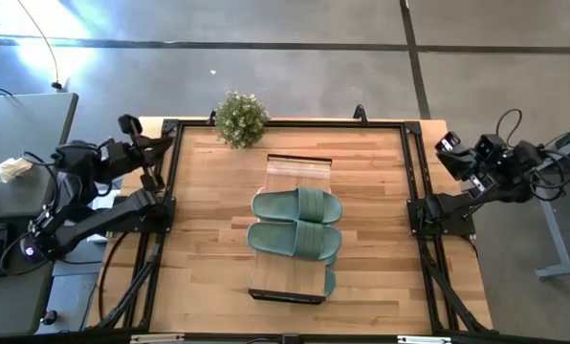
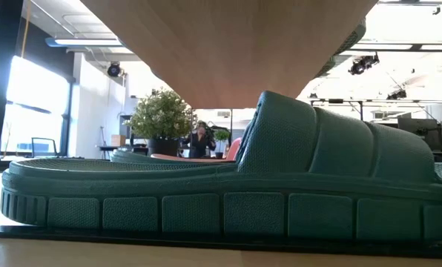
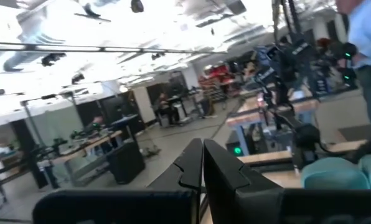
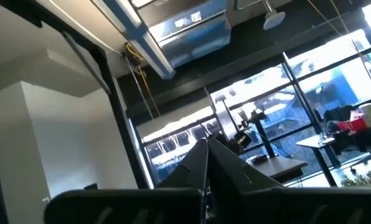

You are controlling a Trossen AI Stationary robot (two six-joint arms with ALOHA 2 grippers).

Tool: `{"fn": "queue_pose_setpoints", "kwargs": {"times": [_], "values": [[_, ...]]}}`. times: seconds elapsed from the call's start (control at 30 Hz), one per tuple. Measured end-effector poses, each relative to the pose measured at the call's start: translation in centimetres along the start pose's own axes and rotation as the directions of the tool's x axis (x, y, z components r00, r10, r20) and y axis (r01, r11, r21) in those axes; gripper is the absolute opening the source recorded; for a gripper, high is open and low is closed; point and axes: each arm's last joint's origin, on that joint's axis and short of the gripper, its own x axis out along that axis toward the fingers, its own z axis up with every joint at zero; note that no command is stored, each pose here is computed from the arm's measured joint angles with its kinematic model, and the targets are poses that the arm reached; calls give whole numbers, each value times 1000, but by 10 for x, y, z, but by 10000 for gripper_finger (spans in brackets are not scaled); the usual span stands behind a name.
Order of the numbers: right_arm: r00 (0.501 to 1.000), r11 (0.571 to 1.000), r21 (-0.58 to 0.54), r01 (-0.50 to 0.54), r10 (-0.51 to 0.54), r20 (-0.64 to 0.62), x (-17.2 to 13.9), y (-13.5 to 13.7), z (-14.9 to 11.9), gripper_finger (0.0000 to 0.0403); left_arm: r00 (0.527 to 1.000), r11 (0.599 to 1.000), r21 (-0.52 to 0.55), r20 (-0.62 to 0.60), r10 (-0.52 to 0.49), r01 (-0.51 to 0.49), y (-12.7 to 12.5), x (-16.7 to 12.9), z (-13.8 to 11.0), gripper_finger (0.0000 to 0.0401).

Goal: Pick and place slides into the shelf
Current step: Return to Home Position

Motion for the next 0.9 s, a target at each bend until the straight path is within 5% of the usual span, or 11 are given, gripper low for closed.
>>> {"fn": "queue_pose_setpoints", "kwargs": {"times": [0.53, 0.9], "values": [[999, 1000, 20, -4, 3, 52, -4, -7, -22, 0, 991, 993, -26, 68, 119, -118, -10, -32, -18, 5], [997, 992, 119, -38, 29, 77, 4, -20, -74, 0, 990, 991, -48, 56, 126, -123, -11, -29, -24, 5]]}}
